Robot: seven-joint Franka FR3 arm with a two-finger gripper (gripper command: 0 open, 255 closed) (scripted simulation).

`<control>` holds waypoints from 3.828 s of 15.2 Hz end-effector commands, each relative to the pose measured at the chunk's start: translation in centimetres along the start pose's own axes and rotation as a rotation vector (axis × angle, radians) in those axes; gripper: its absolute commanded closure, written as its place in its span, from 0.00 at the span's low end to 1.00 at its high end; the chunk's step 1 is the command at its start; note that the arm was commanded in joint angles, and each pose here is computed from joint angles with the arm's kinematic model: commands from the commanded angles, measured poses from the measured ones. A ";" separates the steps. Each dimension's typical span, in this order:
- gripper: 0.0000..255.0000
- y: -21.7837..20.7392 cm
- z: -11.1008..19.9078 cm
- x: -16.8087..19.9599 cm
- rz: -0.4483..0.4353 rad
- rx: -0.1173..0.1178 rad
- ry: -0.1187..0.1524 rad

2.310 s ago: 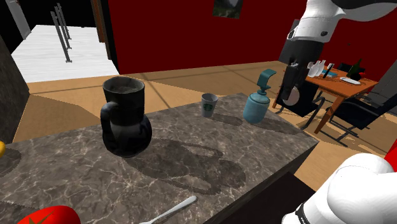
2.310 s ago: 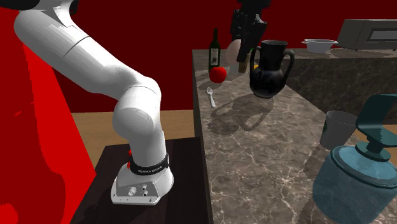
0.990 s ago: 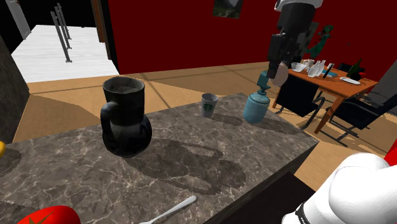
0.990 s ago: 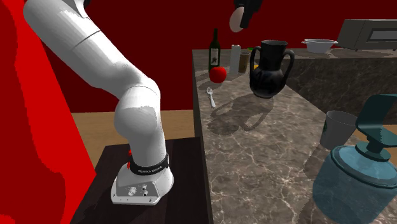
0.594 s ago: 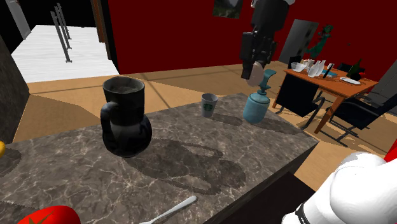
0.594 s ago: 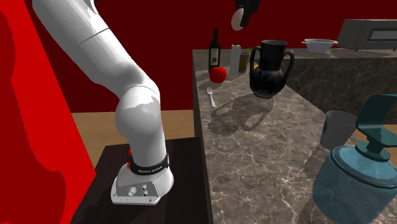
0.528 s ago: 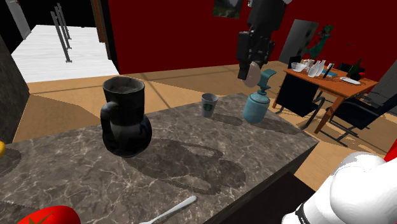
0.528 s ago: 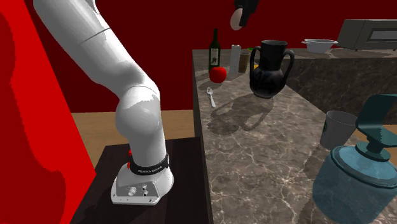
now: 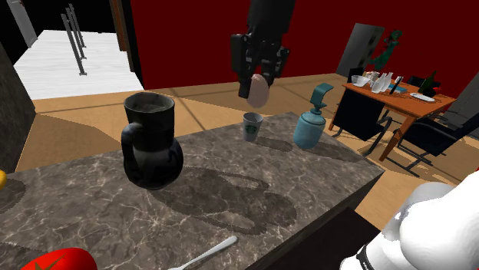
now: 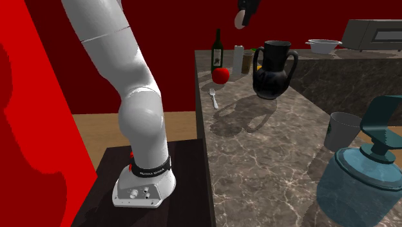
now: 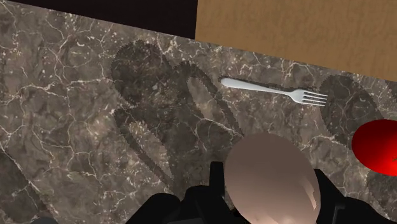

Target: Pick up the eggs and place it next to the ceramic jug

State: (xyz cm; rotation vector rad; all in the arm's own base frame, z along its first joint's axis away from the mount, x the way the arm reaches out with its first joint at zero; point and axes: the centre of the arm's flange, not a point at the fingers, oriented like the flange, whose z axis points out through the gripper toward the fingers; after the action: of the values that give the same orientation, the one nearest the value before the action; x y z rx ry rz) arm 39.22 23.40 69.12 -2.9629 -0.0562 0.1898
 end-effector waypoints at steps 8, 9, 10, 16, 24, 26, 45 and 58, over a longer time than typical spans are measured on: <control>1.00 -10.9 1.1 4.7 0.001 0.001 0.000; 1.00 -11.0 1.1 4.8 0.001 0.001 0.000; 1.00 -10.9 1.6 4.9 0.001 0.001 0.000; 1.00 -10.4 4.7 5.2 0.001 0.001 0.000; 1.00 -9.6 8.8 5.8 0.001 0.001 0.000; 1.00 -9.5 9.9 5.9 0.001 0.001 0.000; 1.00 -7.7 19.7 7.1 0.001 0.001 0.000; 1.00 -6.5 26.4 8.0 0.001 0.001 0.000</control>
State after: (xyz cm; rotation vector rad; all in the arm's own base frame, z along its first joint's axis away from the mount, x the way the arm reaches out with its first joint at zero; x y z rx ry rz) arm 43.42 34.74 44.16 -2.9619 -0.0539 0.1909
